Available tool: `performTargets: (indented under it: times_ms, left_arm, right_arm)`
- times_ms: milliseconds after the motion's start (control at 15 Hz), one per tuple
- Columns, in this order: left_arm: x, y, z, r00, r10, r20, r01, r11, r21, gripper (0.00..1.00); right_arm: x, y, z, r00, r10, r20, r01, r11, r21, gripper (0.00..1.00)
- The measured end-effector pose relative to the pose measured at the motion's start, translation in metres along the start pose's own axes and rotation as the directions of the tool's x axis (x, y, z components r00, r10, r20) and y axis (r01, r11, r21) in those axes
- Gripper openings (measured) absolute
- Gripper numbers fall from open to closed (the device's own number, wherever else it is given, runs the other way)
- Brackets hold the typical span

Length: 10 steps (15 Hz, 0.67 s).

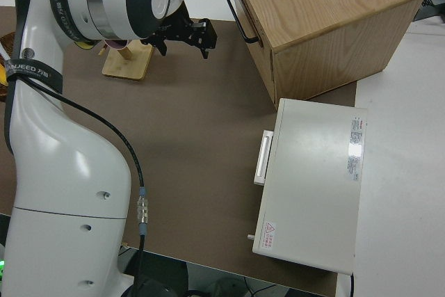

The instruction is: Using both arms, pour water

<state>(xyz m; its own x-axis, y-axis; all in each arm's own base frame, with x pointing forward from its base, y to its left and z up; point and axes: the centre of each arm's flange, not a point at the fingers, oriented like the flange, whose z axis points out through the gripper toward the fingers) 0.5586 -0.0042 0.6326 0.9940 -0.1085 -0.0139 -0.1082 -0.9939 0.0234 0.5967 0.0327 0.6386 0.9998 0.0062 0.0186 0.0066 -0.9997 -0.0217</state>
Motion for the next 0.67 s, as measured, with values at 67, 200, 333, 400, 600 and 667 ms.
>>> performTargets:
  times_ms: [67,200,333,400,600,667]
  left_arm:
    - [0.001,0.001,0.001,1.0,0.001,0.002,-0.001,1.0,0.0,1.0]
    - [0.001,0.001,0.001,1.0,0.001,0.002,-0.001,1.0,0.0,1.0]
    - [0.001,0.0,0.001,1.0,0.001,0.002,-0.001,1.0,0.0,1.0]
    - [0.0,-0.001,0.001,1.0,-0.001,0.002,0.001,1.0,0.001,1.0]
    - [0.0,-0.004,0.001,1.0,-0.005,0.003,0.005,1.0,0.012,1.0]
    - [-0.001,-0.01,0.001,0.9999,-0.014,0.003,0.014,1.0,0.023,1.0]
  right_arm:
    - [0.0,0.0,0.0,1.0,0.0,-0.001,0.0,1.0,0.0,1.0]
    - [0.0,0.024,-0.001,0.999,0.04,-0.002,-0.04,0.999,-0.003,1.0]
    - [0.0,0.039,-0.002,0.998,0.064,-0.003,-0.064,0.998,-0.004,1.0]
    - [0.0,0.038,-0.002,0.998,0.061,-0.004,-0.061,0.998,-0.004,1.0]
    - [0.0,0.034,-0.003,0.999,0.054,-0.005,-0.054,0.999,-0.002,1.0]
    - [0.0,0.032,-0.003,0.999,0.051,-0.005,-0.051,0.999,-0.001,1.0]
